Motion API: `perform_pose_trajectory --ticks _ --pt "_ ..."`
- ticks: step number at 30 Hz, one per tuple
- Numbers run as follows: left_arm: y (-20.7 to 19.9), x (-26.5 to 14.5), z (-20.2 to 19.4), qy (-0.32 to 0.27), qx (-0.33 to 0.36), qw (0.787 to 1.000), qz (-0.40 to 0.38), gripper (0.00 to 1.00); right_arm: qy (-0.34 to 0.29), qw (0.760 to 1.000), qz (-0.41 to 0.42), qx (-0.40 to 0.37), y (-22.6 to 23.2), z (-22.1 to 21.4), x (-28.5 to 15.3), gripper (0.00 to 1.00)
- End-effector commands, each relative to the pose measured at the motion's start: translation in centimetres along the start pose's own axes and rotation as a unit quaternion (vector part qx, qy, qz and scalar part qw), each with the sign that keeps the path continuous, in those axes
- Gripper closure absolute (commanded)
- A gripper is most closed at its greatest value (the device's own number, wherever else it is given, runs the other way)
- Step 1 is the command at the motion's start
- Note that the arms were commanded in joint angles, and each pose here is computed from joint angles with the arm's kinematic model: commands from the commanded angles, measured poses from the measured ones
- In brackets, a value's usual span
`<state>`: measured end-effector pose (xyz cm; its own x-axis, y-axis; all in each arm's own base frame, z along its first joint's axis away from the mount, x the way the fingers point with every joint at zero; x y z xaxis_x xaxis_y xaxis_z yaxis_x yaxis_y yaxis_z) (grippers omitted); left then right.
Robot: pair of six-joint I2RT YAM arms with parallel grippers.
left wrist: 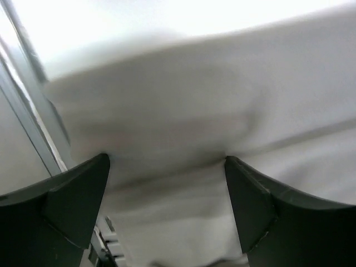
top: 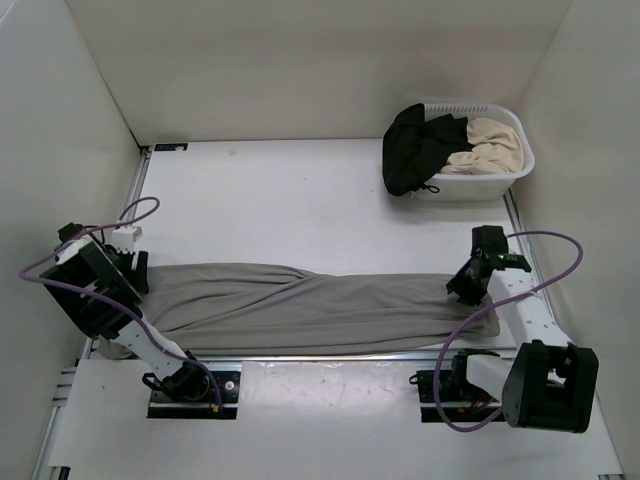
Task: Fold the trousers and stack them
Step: Fold the trousers
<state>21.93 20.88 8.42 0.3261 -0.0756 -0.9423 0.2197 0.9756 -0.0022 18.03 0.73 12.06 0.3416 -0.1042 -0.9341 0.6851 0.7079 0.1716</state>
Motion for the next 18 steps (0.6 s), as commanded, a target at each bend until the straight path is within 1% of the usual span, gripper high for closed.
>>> perform_pose_trajectory --ticks 1,2,4,5,7,8,9,11,12,14,15,16,17,18 --pt "2.1 0.4 1.2 0.001 -0.021 0.999 0.044 0.17 -0.006 1.000 0.012 0.007 1.0 -0.1 1.1 0.64" --pt "1.4 1.1 1.0 0.010 -0.011 0.999 0.031 0.23 0.000 1.000 0.010 0.006 1.2 -0.4 1.2 0.64" --pt "0.3 2.1 0.2 0.028 0.006 1.000 0.012 0.31 0.012 1.000 -0.017 0.014 0.7 -0.8 2.2 0.64" --pt "-0.9 2.9 -0.3 0.032 0.023 0.999 -0.011 0.40 0.017 0.999 -0.033 0.027 0.4 -1.1 2.7 0.64" --pt "-1.6 3.6 0.0 0.032 0.034 0.999 -0.022 0.60 0.019 0.997 -0.057 0.038 0.2 -1.1 3.5 0.64" --pt "-2.0 4.1 0.5 0.034 0.037 0.998 -0.027 0.81 0.012 0.995 -0.075 0.059 -0.2 -0.8 3.9 0.64" --pt "-1.8 4.7 0.9 0.037 0.031 0.998 -0.031 0.86 0.009 0.995 -0.074 0.065 0.0 -0.4 4.5 0.65" --pt "-1.6 5.3 2.3 0.028 0.011 0.999 -0.034 0.86 0.013 0.992 -0.093 0.090 -0.4 0.0 5.6 0.65" --pt "-0.9 5.1 4.1 0.011 0.017 0.999 -0.027 0.86 0.015 0.991 -0.097 0.094 -0.3 0.4 5.8 0.65" --pt "-0.7 5.7 5.6 0.007 0.019 0.999 -0.026 0.86 -0.007 0.989 -0.102 0.107 0.5 2.7 6.0 0.66" --pt "-0.4 5.5 7.4 -0.005 0.026 0.999 -0.018 0.86 -0.003 0.987 -0.119 0.104 0.6 3.1 6.6 0.66" --pt "-0.3 5.8 8.0 -0.007 0.026 0.999 -0.018 0.86 -0.009 0.987 -0.125 0.097 0.9 3.8 6.6 0.66" --pt "-0.1 5.9 8.8 -0.012 0.028 0.999 -0.014 0.86 -0.025 0.987 -0.122 0.103 1.8 5.6 6.7 0.66" --pt "0.1 5.9 9.7 -0.015 0.024 1.000 -0.008 0.86 -0.037 0.987 -0.124 0.098 2.2 6.5 6.6 0.66"
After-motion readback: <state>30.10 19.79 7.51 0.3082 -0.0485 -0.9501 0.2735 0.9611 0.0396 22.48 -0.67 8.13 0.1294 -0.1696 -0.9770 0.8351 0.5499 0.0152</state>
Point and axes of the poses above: each gripper's point midway between its finger pads, its own x axis out along the fingers, its own y axis along the line the jaws close on, z = x × y, the point moved 7 cm from there along -x, back along the fingers, and after that the axes turned 4 degrees about x, right-handed, at the moved point
